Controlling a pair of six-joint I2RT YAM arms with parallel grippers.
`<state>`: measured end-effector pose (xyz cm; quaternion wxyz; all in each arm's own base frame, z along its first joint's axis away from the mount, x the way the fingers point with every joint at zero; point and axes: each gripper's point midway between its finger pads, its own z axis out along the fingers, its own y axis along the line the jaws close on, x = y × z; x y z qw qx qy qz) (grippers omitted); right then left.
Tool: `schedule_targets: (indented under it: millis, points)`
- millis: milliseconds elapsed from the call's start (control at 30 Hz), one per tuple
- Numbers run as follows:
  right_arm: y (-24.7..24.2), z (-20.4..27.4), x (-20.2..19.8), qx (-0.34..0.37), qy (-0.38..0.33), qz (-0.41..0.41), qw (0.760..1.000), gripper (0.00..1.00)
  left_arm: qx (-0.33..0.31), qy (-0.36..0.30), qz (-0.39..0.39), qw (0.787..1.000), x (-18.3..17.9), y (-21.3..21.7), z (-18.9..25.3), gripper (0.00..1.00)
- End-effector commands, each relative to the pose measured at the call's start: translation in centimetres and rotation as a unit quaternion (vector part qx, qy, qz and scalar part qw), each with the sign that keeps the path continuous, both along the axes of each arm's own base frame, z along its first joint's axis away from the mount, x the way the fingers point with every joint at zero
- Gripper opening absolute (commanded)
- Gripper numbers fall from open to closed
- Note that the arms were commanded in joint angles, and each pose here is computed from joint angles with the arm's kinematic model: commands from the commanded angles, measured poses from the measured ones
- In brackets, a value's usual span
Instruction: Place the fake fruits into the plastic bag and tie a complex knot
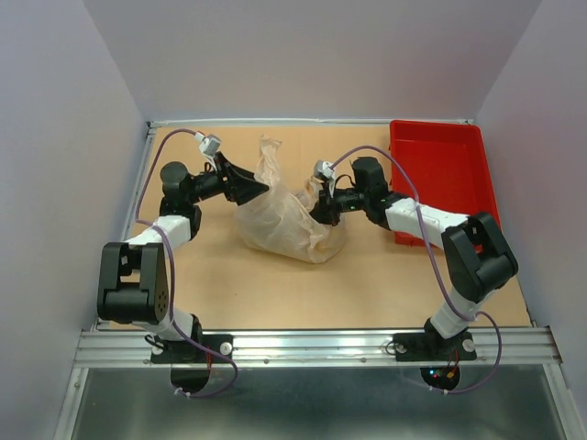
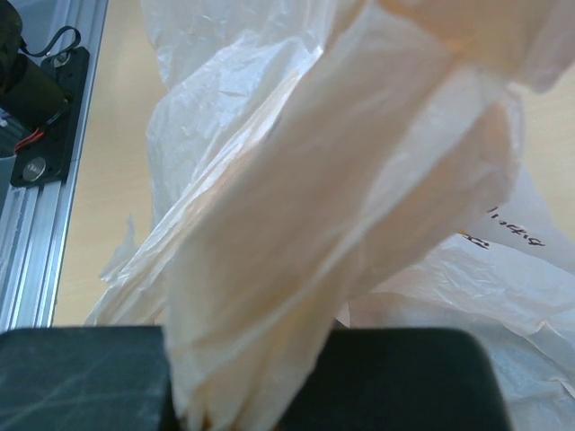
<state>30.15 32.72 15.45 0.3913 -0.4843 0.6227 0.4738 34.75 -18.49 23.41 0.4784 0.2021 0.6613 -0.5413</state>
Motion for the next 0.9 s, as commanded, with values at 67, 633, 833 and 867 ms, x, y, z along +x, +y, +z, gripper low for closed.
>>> schedule_targets:
  millis: [67, 633, 833, 867]
  points:
    - [0.6, 2.8, 0.9, 0.011, -0.051, -0.002, 0.999, 0.0, -0.042, -0.021, -0.037, 0.998, -3.3, -0.4, 3.7, 0.98]
    - [0.7, 2.8, 1.1, 0.005, -0.056, 0.0, 0.998, 0.0, 0.02, -0.036, 0.021, 0.999, -0.2, -1.8, 2.0, 0.53]
    - [0.7, 2.5, 1.4, -0.005, -0.05, -0.009, 0.999, 0.0, 0.071, -0.089, -0.128, 0.985, -5.6, -2.4, 1.6, 0.0]
    - [0.6, 2.9, 1.5, -0.004, -0.052, -0.01, 0.999, 0.0, 0.123, -0.175, -0.137, 0.967, -5.2, -2.2, 0.4, 0.0]
